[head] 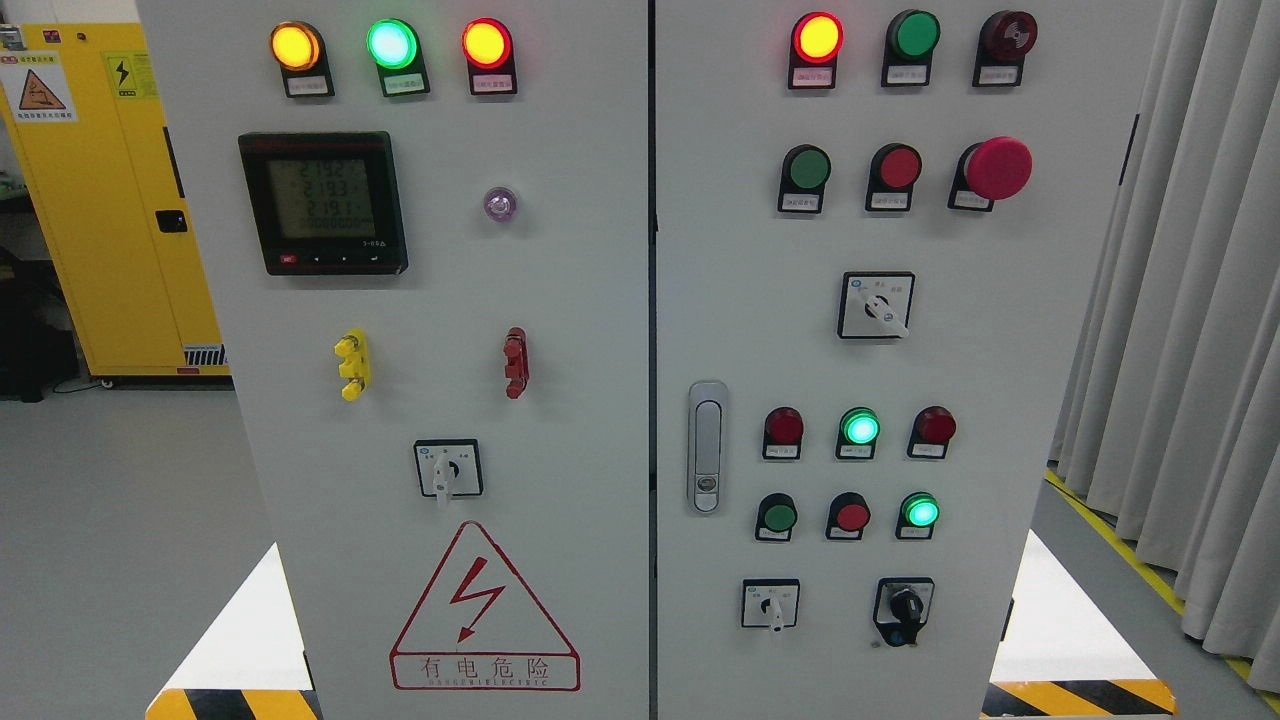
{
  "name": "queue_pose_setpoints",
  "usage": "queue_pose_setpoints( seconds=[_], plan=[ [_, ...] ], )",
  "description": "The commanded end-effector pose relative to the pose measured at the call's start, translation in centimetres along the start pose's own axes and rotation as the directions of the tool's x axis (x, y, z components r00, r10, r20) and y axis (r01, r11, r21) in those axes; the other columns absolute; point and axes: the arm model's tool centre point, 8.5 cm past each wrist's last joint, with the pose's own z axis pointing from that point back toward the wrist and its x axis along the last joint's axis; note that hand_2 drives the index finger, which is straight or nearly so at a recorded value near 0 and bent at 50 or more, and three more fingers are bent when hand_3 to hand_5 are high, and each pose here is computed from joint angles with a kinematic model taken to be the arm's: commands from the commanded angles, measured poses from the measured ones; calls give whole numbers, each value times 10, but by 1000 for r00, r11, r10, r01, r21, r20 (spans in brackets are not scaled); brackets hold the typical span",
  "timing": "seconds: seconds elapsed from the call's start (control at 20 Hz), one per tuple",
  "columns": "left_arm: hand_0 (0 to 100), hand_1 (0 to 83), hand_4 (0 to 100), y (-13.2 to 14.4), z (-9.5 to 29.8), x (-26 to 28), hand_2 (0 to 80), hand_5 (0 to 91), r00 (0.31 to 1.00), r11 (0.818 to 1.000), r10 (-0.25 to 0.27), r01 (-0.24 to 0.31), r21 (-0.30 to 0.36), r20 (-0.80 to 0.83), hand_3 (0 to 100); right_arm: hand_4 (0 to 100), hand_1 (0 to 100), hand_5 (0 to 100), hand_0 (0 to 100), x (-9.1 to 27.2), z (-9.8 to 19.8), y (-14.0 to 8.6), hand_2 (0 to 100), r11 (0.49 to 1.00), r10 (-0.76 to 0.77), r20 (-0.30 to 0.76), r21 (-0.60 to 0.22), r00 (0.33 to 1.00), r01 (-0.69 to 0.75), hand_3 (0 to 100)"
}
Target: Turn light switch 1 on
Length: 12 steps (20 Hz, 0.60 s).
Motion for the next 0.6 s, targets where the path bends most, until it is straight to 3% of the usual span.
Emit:
queue_pose_setpoints(
  seconds=[0.0,0.3,0.55],
  plan=[
    [16,15,0,-3,0,1,0,0,1000,1000,0,0,-3,4,0,0,500,0,0,-2,0,0,40,1000,-28,-9,-2,1000,28,0],
    [18,13,0,-2,1,-9,0,0,1000,1000,3,-3,12,1,0,0,500,0,0,-1,0,0,40,1000,-28,-8,-3,1000,28,0],
    [25,69,0,3,4,15,0,0,990,994,11,-26,102,143,0,0,500,0,0,-1,0,0,40,1000,-28,-8,-2,1000,28,0]
  ],
)
